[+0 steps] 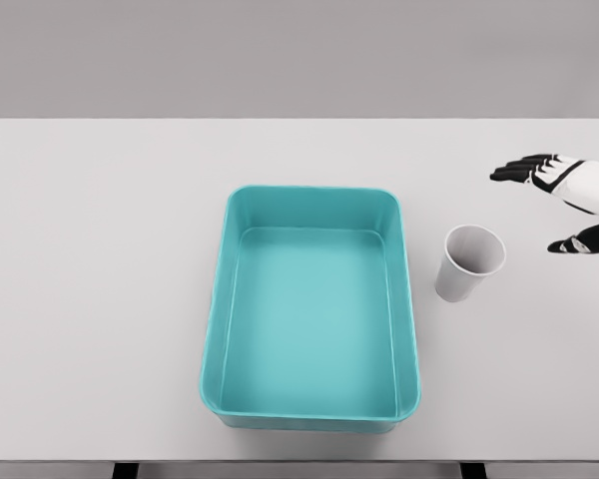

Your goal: Put the paper cup into the basket with your right arm

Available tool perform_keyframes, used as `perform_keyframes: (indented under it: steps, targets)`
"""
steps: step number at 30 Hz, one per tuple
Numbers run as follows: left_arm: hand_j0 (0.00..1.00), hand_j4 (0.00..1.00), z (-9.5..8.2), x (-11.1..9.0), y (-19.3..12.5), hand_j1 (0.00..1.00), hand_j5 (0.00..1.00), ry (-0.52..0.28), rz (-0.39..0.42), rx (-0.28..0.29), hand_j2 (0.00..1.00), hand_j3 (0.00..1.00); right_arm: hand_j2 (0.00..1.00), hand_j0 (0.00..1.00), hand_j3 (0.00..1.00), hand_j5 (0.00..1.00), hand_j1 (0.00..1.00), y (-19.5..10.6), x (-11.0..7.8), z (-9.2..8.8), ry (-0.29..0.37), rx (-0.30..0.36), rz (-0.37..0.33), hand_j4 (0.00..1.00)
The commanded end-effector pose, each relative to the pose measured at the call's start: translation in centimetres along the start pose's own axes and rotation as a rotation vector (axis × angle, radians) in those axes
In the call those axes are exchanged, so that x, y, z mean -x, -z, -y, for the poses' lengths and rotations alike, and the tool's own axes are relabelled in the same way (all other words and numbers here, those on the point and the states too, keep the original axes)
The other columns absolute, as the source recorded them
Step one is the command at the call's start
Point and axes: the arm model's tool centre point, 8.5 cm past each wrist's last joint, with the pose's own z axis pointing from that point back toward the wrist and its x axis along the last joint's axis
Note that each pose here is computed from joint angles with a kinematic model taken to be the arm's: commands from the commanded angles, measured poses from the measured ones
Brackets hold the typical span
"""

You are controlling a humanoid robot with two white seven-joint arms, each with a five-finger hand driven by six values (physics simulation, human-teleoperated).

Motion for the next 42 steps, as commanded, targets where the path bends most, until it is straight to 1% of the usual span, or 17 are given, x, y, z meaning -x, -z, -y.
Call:
perform_keyframes:
  steps: [1, 4, 6, 7, 8, 9, 10, 11, 12, 15, 17, 22, 24, 26, 33, 37, 42]
  targets:
    - [1.00, 1.00, 0.0, 0.0, 0.0, 1.00, 1.00, 0.000, 0.000, 0.000, 1.00, 1.00, 1.00, 1.00, 1.00, 1.00, 1.00, -0.1, 0.2, -0.1, 0.010, 0.001, -0.002, 1.00]
    - [1.00, 1.00, 0.0, 0.0, 0.0, 1.00, 1.00, 0.000, 0.000, 0.000, 1.00, 1.00, 1.00, 1.00, 1.00, 1.00, 1.00, -0.2, 0.2, 1.7, -0.022, 0.028, -0.002, 1.00]
    - [1.00, 1.00, 0.0, 0.0, 0.0, 1.00, 1.00, 0.000, 0.000, 0.002, 1.00, 1.00, 1.00, 1.00, 1.00, 1.00, 1.00, -0.7, 1.1, 1.4, 0.020, 0.052, -0.024, 1.00]
    - [1.00, 1.00, 0.0, 0.0, 0.0, 1.00, 1.00, 0.000, 0.000, 0.000, 1.00, 1.00, 1.00, 1.00, 1.00, 1.00, 1.00, -1.4, 2.0, 1.2, 0.148, 0.161, -0.021, 1.00]
    - [1.00, 1.00, 0.0, 0.0, 0.0, 1.00, 1.00, 0.000, 0.000, 0.000, 1.00, 1.00, 1.00, 1.00, 1.00, 1.00, 1.00, -1.8, 2.3, 0.6, 0.242, 0.218, -0.012, 1.00]
    - [1.00, 1.00, 0.0, 0.0, 0.0, 1.00, 1.00, 0.000, 0.001, 0.000, 1.00, 1.00, 1.00, 1.00, 1.00, 1.00, 1.00, -2.8, 2.8, -0.6, 0.400, 0.295, -0.010, 1.00]
    - [1.00, 1.00, 0.0, 0.0, 0.0, 1.00, 1.00, 0.000, 0.000, 0.000, 1.00, 1.00, 1.00, 1.00, 1.00, 1.00, 1.00, -4.2, 3.5, -1.1, 0.502, 0.329, -0.029, 1.00]
    - [1.00, 1.00, 0.0, 0.0, 0.0, 1.00, 1.00, 0.000, 0.000, 0.000, 1.00, 1.00, 1.00, 1.00, 1.00, 1.00, 1.00, -5.0, 3.8, -2.4, 0.632, 0.382, -0.028, 1.00]
    - [1.00, 1.00, 0.0, 0.0, 0.0, 1.00, 1.00, 0.000, 0.001, 0.000, 1.00, 1.00, 1.00, 1.00, 1.00, 1.00, 1.00, -5.4, 3.7, -4.0, 0.734, 0.414, -0.027, 1.00]
    - [1.00, 1.00, 0.0, 0.0, 0.0, 1.00, 1.00, 0.001, 0.000, 0.000, 1.00, 1.00, 1.00, 1.00, 1.00, 1.00, 1.00, -5.2, 3.3, -6.1, 0.821, 0.416, -0.023, 1.00]
    - [1.00, 1.00, 0.0, 0.0, 0.0, 1.00, 1.00, 0.000, 0.000, 0.000, 1.00, 1.00, 1.00, 1.00, 1.00, 1.00, 1.00, -3.9, 2.1, -8.1, 0.912, 0.420, 0.016, 1.00]
    - [1.00, 1.00, 0.0, 0.0, 0.0, 1.00, 1.00, 0.000, 0.000, 0.000, 1.00, 1.00, 1.00, 1.00, 1.00, 1.00, 1.00, -2.3, 0.5, -10.9, 0.967, 0.364, 0.044, 1.00]
    - [1.00, 1.00, 0.0, 0.0, 0.0, 1.00, 1.00, 0.000, 0.000, 0.000, 1.00, 1.00, 1.00, 1.00, 1.00, 1.00, 1.00, -1.9, 0.1, -11.4, 0.943, 0.338, 0.045, 1.00]
    - [1.00, 1.00, 0.0, 0.0, 0.0, 1.00, 1.00, 0.000, 0.000, 0.000, 1.00, 1.00, 1.00, 1.00, 1.00, 1.00, 1.00, -1.2, -0.5, -12.7, 0.954, 0.318, 0.052, 1.00]
    - [1.00, 1.00, 0.0, 0.0, 0.0, 1.00, 1.00, 0.000, 0.000, 0.000, 1.00, 1.00, 1.00, 1.00, 1.00, 1.00, 1.00, -0.2, -1.1, -13.5, 0.948, 0.310, 0.067, 1.00]
    - [1.00, 1.00, 0.0, 0.0, 0.0, 1.00, 1.00, 0.000, 0.000, 0.000, 1.00, 1.00, 1.00, 1.00, 1.00, 1.00, 1.00, 0.4, -1.4, -14.0, 0.963, 0.316, 0.079, 1.00]
    - [1.00, 1.00, 0.0, 0.0, 0.0, 1.00, 1.00, 0.000, 0.000, 0.000, 1.00, 1.00, 1.00, 1.00, 1.00, 1.00, 1.00, 1.3, -1.6, -13.8, 0.967, 0.332, 0.095, 1.00]
